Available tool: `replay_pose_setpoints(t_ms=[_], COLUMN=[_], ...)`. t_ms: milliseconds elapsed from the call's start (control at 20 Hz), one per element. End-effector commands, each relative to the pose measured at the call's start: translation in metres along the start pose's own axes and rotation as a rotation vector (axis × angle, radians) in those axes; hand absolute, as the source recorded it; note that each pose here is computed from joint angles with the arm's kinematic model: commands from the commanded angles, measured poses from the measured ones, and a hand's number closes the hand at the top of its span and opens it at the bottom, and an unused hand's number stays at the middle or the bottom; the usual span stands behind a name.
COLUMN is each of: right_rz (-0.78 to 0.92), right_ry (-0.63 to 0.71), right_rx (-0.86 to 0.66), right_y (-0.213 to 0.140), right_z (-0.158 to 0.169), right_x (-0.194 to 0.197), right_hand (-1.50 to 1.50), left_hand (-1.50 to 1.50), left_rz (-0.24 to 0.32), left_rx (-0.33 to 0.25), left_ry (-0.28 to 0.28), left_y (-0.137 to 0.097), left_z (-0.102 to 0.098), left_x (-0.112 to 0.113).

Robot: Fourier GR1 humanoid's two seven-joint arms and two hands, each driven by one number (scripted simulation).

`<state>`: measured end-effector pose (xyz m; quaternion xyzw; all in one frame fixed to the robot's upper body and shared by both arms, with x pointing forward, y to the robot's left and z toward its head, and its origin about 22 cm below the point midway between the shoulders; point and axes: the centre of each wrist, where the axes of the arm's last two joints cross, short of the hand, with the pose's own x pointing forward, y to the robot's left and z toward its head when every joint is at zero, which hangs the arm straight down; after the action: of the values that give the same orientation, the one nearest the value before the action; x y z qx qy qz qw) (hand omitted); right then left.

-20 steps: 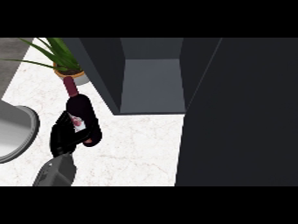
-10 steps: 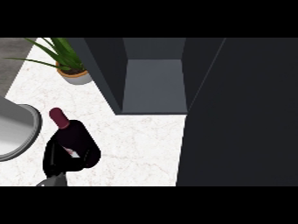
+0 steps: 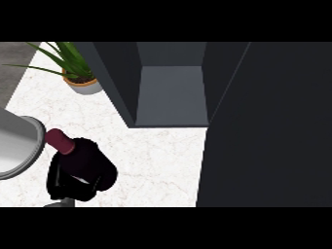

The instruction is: Pick up the wine, place it into the cabinet and close the cabinet

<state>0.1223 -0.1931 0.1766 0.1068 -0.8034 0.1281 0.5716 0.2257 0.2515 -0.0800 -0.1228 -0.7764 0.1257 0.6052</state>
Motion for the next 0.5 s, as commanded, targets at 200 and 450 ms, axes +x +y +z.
replay_pose_setpoints(t_ms=[200, 450], right_rz=[-0.061, -0.038], right_ry=[-0.055, -0.034], right_rx=[0.017, 0.024], right_y=[0.0, -0.005], right_z=[0.021, 0.021], right_x=[0.041, 0.033], right_hand=[-1.5, -1.5], left_hand=[1.5, 1.5], left_rz=[-0.034, -0.029], left_rx=[-0.058, -0.096], left_ry=[-0.023, 0.001], left_y=[-0.061, -0.12], left_z=[-0.026, -0.037], left_x=[0.04, 0.067])
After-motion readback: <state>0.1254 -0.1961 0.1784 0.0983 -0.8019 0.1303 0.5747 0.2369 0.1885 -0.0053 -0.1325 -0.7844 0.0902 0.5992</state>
